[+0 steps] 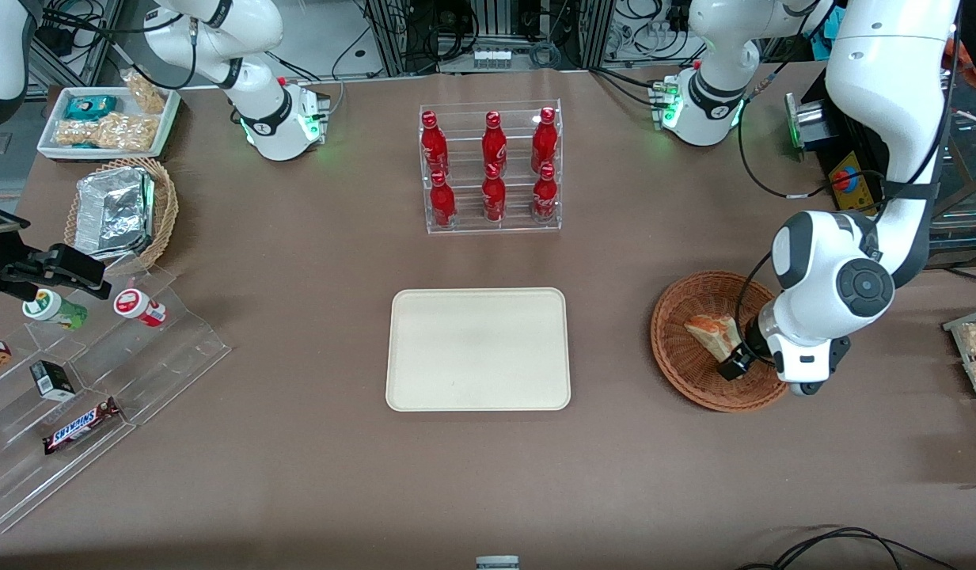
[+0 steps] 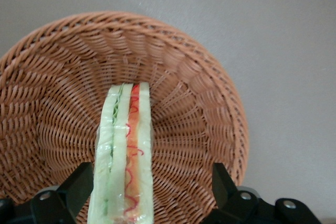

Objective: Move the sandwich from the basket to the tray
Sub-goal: 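Lower the open left gripper around the wrapped sandwich and close it, then lift the sandwich and carry it over the cream tray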

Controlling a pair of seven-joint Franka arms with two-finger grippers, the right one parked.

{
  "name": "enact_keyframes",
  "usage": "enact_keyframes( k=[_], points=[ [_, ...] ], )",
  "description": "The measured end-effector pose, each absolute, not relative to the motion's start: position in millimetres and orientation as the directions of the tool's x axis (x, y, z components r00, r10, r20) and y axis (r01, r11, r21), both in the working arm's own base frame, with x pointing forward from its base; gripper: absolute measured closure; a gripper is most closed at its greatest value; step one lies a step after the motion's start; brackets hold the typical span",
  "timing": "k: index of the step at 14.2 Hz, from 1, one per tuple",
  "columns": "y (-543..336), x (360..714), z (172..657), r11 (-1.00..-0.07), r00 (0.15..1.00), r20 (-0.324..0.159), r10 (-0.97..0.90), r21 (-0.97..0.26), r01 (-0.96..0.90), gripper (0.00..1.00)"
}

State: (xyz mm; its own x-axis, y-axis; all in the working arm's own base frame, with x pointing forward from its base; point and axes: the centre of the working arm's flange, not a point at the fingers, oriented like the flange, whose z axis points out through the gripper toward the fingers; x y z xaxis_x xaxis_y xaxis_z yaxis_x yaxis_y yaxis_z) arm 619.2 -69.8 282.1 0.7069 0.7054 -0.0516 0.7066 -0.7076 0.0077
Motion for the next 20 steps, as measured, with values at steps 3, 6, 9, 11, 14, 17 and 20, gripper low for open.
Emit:
enact_keyframes(
  k=[3, 6, 9, 11, 14, 17, 20],
  points=[
    [-69, 609, 263, -0.709, 0.706, -0.078, 0.704, -0.023, 0.705, 0.00],
    [-69, 602, 248, -0.710, 0.704, -0.099, 0.704, -0.046, 0.703, 0.00],
    [-69, 598, 234, -0.708, 0.699, -0.116, 0.705, -0.064, 0.703, 0.07],
    [-68, 598, 232, -0.704, 0.696, -0.118, 0.709, -0.067, 0.707, 0.30],
    [-67, 599, 233, -0.714, 0.705, -0.116, 0.699, -0.063, 0.698, 0.59],
    [-63, 604, 244, -0.761, 0.753, -0.116, 0.647, -0.054, 0.646, 0.74],
    [-67, 611, 287, -0.803, 0.793, -0.131, 0.596, -0.070, 0.592, 0.81]
  ],
)
